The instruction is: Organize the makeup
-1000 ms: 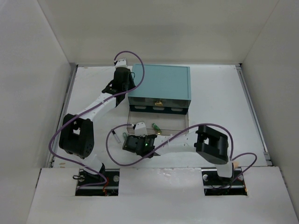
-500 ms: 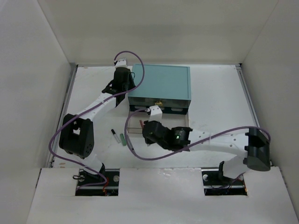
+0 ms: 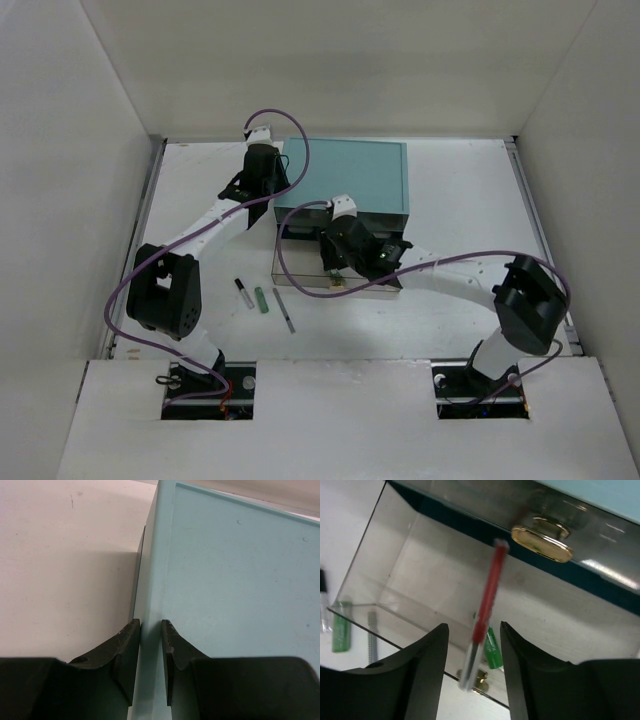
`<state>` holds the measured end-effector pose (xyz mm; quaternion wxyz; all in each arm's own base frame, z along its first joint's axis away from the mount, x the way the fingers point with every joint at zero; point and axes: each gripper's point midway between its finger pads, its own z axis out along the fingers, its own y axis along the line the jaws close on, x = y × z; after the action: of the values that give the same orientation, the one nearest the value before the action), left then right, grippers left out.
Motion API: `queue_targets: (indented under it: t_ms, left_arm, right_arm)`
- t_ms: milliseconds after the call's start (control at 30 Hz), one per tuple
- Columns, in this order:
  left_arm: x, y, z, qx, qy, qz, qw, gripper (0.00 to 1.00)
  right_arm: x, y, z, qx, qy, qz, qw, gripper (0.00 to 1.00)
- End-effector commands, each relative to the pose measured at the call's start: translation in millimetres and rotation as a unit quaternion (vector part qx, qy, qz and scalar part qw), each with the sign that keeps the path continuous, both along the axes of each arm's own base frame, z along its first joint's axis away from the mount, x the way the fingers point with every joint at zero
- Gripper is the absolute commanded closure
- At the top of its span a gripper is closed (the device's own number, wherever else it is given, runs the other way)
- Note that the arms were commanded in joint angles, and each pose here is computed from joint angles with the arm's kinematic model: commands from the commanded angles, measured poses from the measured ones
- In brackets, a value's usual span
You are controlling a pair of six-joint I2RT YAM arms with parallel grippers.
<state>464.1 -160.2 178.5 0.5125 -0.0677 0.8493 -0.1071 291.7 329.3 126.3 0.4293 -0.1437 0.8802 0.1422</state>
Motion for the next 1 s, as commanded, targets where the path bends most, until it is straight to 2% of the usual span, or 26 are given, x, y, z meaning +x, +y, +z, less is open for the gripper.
queue_targets:
  t_ms: [0, 67, 200, 333, 500, 667, 800, 967]
  left_arm:
    - [-45, -2, -78, 0.055, 0.142, -0.036, 0.988, 0.92]
    - [-45, -2, -78, 0.055, 0.142, -0.036, 0.988, 0.92]
    - [-45, -4, -78, 0.055, 0.142, -0.038, 0.988, 0.92]
    - [-45, -4, -79, 0.056, 0.143, -0.038, 0.987, 0.92]
    - [-44, -1, -78, 0.057, 0.143, -0.034, 0.987, 0.92]
    - [-44, 1, -77, 0.058, 0.144, -0.032, 0.987, 0.92]
    - [-44, 3, -76, 0.060, 0.144, -0.028, 0.987, 0.92]
    - [-45, 3, -75, 0.060, 0.144, -0.029, 0.987, 0.92]
  right_arm:
    - [7, 22, 38, 0.035, -0.054, 0.044, 0.997, 0.42]
    - [1, 24, 53, 0.046, -0.067, 0.051, 0.995, 0.37]
    - [-38, 50, 70, 0.072, -0.065, 0.105, 0.990, 0.38]
    - [-89, 92, 47, 0.077, -0.021, 0.177, 0.981, 0.38]
    - [-119, 137, 6, 0.056, 0.027, 0.199, 0.978, 0.39]
    - [-121, 157, -27, 0.008, 0.035, 0.184, 0.982, 0.41]
    - [-108, 145, -45, -0.029, 0.031, 0.135, 0.990, 0.42]
    - [-110, 135, -71, -0.055, 0.044, 0.125, 0.990, 0.44]
